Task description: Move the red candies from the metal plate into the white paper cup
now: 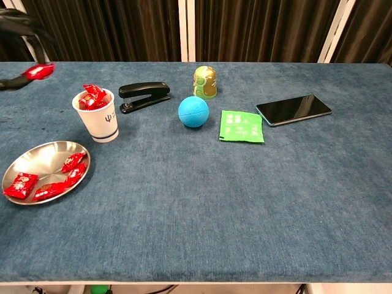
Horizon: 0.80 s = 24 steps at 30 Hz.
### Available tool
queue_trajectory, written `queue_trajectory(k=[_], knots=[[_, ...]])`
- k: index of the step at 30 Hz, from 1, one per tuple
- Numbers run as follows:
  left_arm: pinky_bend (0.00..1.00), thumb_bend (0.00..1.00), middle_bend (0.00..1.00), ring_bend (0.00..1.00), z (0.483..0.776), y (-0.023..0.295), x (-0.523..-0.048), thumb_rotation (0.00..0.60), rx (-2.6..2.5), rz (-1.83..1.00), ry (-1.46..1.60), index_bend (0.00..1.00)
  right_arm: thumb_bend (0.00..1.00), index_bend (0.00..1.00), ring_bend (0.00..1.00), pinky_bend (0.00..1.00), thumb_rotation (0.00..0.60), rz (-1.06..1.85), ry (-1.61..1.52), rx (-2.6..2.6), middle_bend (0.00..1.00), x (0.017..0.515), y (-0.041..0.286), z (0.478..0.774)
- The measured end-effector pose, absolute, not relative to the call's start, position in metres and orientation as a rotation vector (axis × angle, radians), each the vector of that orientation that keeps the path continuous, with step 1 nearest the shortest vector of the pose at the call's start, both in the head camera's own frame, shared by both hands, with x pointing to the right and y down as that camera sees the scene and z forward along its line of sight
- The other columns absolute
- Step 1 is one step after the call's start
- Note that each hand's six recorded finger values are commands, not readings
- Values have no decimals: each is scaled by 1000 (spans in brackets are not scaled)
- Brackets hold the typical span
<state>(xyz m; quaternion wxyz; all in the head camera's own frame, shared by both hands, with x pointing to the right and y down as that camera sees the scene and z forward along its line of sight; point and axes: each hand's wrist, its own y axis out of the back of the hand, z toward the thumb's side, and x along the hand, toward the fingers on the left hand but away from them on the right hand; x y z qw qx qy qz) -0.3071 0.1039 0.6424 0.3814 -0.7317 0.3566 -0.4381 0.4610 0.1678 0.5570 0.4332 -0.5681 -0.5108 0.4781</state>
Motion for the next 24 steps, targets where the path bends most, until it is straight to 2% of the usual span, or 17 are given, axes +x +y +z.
queue_trajectory(k=[8, 24], knots=[[238, 403, 210, 34, 675, 90, -297, 600, -1873, -1184, 860, 549, 344, 0, 0, 0, 600, 1200, -1281, -1413, 0, 465, 168, 557], [237, 403, 210, 34, 692, 92, -284, 600, -1885, -1200, 794, 543, 345, 0, 0, 0, 600, 1198, -1280, -1415, 0, 465, 166, 557]])
